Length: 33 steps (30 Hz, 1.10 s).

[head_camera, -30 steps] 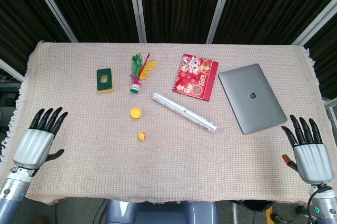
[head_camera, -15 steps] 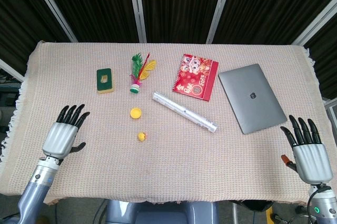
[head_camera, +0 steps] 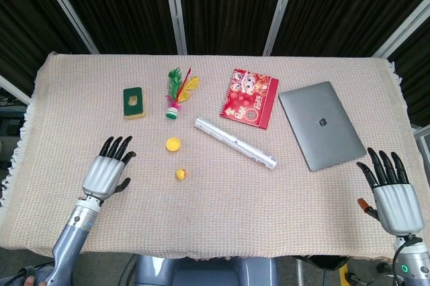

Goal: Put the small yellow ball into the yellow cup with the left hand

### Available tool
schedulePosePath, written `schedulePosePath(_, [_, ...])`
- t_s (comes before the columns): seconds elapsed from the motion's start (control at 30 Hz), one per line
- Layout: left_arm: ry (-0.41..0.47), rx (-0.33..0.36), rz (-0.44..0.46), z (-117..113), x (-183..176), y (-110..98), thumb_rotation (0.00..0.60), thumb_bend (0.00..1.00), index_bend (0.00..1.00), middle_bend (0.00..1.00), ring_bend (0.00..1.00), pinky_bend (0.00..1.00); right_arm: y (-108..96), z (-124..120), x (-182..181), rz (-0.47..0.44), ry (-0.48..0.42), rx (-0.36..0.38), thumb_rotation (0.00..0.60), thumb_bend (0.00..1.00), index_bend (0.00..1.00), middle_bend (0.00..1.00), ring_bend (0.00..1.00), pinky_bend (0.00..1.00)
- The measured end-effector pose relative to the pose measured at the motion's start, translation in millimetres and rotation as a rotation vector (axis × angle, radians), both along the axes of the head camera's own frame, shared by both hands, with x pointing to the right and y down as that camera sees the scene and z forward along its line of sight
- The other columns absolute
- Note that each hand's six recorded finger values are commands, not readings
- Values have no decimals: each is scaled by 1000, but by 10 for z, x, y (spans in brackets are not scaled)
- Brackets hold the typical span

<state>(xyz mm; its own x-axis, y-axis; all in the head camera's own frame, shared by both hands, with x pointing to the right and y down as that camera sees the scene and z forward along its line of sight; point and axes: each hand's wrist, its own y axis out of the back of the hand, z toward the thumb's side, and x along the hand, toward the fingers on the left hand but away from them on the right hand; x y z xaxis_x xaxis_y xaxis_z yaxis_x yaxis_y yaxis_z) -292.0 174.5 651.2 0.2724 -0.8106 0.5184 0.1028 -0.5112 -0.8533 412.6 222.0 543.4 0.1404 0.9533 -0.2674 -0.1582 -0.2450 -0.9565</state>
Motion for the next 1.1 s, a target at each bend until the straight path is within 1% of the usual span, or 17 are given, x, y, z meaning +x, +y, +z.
schedulePosePath(0.17, [-1, -26, -6, 127, 97, -7, 600, 288, 275, 0, 0, 0, 0, 6, -7, 0, -5, -3, 600, 0, 214, 0, 0, 0])
schedulePosePath(0.43, [-17, -59, 16, 325, 275, 13, 600, 296, 283, 0, 0, 0, -3, 11, -7, 4, -14, -7, 600, 0, 216, 0, 0, 0])
schedulePosePath(0.73, [-13, -88, 35, 506, 458, 65, 600, 310, 284, 0, 0, 0, -9, 15, -15, 3, -22, -9, 600, 0, 217, 0, 0, 0])
schedulePosePath(0.87, [0, -95, 41, 570, 556, 81, 600, 316, 284, 0, 0, 0, -7, 15, -17, 3, -22, -9, 600, 0, 217, 0, 0, 0])
schedulePosePath(1.1, [21, -91, 51, 599, 678, 82, 600, 325, 295, 0, 0, 0, -12, 19, -14, 6, -25, -12, 600, 0, 217, 0, 0, 0])
